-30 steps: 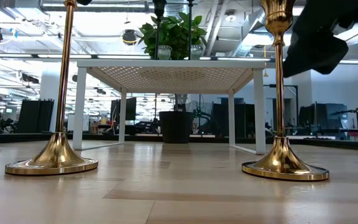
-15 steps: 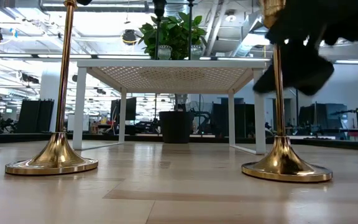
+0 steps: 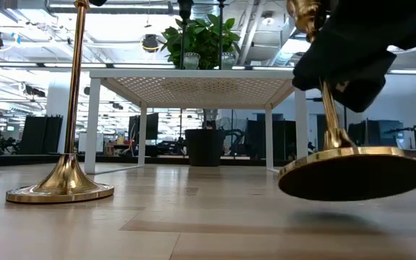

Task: Pick & Place candle stick holders
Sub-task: Put the right gold candle holder on the shelf

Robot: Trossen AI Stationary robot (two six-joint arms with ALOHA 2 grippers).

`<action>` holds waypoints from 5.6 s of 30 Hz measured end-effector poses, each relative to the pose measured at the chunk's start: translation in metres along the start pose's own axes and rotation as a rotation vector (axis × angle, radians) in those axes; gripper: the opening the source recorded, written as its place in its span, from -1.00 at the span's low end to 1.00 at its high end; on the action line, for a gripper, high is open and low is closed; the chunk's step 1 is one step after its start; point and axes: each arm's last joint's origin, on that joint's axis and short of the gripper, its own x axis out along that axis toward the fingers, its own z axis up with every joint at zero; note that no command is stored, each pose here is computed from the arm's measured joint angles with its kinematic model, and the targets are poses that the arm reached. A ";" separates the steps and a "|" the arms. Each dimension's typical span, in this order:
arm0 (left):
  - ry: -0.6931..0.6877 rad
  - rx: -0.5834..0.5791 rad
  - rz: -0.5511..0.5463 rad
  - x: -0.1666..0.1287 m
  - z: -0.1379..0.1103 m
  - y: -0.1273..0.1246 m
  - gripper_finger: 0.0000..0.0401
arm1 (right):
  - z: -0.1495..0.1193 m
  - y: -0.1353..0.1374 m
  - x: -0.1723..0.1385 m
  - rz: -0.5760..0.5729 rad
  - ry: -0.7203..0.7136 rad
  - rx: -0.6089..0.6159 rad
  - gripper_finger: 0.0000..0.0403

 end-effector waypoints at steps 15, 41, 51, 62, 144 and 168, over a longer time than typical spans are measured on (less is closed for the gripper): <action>-0.001 0.000 0.000 0.000 0.000 0.000 -0.98 | 0.117 0.009 -0.076 -0.054 -0.129 -0.108 -0.97; -0.001 0.000 0.000 0.000 0.000 0.000 -0.98 | 0.199 -0.045 -0.104 -0.273 -0.150 -0.119 -0.99; -0.004 -0.001 0.011 0.000 0.000 0.000 -0.98 | 0.202 -0.058 -0.096 -0.274 -0.100 -0.121 -0.99; -0.005 -0.001 0.011 0.000 0.000 0.000 -0.98 | 0.200 -0.067 -0.074 -0.300 -0.034 -0.138 -0.99; -0.006 -0.001 0.010 0.000 0.000 0.000 -0.98 | 0.197 -0.072 -0.071 -0.351 0.010 -0.222 -0.74; -0.006 -0.001 0.010 0.000 0.000 0.000 -0.98 | 0.194 -0.072 -0.080 -0.328 0.055 -0.245 0.39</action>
